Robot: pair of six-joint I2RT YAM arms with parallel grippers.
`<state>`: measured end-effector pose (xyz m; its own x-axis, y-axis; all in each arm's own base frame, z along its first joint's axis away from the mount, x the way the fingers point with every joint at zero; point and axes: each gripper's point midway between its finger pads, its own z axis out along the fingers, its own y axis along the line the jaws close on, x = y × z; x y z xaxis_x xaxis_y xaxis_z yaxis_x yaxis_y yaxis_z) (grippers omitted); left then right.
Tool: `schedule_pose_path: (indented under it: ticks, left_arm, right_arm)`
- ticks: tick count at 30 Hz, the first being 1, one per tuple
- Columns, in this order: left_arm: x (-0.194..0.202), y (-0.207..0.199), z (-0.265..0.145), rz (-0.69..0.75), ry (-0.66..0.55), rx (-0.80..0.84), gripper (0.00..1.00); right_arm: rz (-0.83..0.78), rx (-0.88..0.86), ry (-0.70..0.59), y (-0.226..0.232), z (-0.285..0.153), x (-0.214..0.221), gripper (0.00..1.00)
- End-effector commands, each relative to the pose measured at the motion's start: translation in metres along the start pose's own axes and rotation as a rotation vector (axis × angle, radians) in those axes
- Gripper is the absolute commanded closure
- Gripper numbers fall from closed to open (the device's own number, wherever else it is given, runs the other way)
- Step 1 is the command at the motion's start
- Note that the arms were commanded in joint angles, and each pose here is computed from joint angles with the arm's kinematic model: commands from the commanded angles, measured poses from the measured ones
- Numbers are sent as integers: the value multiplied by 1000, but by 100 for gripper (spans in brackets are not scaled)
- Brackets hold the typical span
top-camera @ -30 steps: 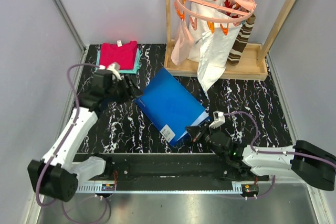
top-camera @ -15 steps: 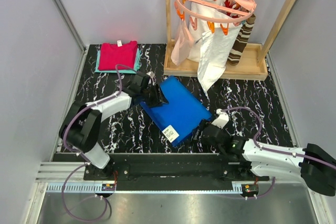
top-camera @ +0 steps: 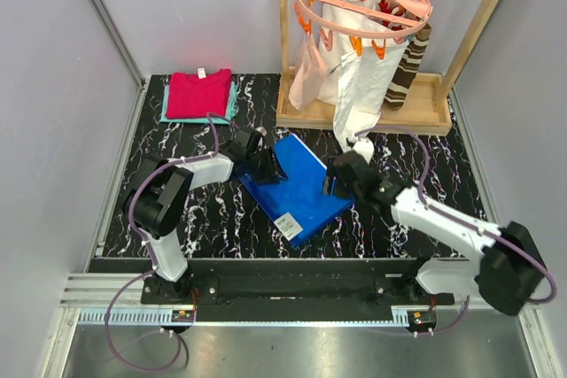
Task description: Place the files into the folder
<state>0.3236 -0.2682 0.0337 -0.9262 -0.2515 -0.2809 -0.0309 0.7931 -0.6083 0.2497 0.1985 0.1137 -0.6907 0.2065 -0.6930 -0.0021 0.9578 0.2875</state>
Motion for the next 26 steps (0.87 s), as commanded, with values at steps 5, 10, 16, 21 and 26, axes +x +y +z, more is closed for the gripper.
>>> schedule_pose_path:
  ticks: [5, 10, 16, 21, 26]
  left_arm:
    - [-11, -22, -36, 82, -74, 41, 50]
    - [-20, -72, -106, 191, -165, 175, 29]
    - [-14, -122, -214, 355, -320, 336, 14]
    - [-5, -124, -258, 409, -417, 363, 8]
    - [-3, -144, -313, 498, -552, 440, 1]
  right_arm:
    - [-110, -106, 141, 23, 57, -14, 24]
    - [-95, -116, 115, 20, 40, -24, 0]
    - [-15, -196, -28, 10, -31, -46, 0]
    - [33, -196, -156, -12, -73, -59, 0]
    - [60, -292, -364, -23, -128, -83, 0]
